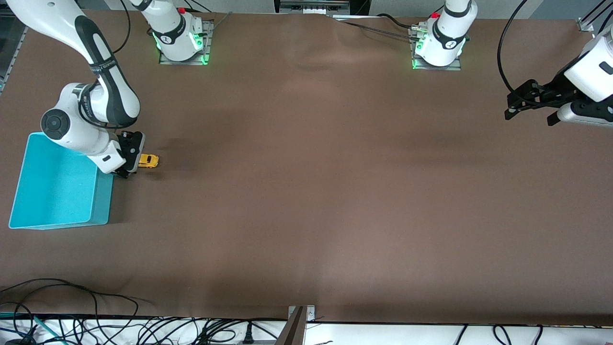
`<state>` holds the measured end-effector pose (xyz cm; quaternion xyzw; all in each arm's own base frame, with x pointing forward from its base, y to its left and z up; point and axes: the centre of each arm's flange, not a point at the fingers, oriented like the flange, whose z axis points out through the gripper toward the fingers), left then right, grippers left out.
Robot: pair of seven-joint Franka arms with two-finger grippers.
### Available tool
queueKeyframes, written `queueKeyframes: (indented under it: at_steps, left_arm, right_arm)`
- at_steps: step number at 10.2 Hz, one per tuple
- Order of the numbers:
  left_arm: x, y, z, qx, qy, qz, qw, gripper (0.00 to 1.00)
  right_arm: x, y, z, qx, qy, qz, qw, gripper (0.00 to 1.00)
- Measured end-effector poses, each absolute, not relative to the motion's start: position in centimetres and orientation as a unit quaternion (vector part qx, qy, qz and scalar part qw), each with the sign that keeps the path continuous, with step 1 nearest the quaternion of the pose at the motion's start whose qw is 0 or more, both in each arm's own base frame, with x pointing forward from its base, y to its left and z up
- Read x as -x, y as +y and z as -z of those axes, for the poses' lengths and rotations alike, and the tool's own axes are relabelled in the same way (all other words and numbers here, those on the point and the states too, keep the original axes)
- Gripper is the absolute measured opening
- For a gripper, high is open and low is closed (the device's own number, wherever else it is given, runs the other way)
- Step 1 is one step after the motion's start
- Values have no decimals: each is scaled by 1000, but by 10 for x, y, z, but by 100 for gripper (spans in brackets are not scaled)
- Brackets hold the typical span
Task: Wind up and store yellow beetle car
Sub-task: 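Lower the right gripper and grasp the yellow car, then lift the car with the right gripper and carry it over the bin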
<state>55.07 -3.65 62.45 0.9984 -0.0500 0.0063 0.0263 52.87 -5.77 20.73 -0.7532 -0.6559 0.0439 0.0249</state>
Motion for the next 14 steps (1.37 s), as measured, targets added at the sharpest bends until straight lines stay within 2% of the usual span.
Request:
queueKeyframes:
  at_steps: [5,8,9,14]
  left_arm:
    - [-551,-36,-625,-998,-50,-7,26,100]
    - [-551,-36,-625,-998,-50,-7,26,100]
    - [-551,-36,-625,-998,-50,-7,26,100]
    - [-551,-36,-625,-998,-50,-7,26,100]
  right_arm:
    - [-525,-57,-187,748,-661,-52,33,98]
    - [-524,-57,-182,748,-661,-54,36,50]
    - [-524,-57,-183,748,-661,-53,35,47]
    - [-540,-57,-204,747,-662,-48,29,47]
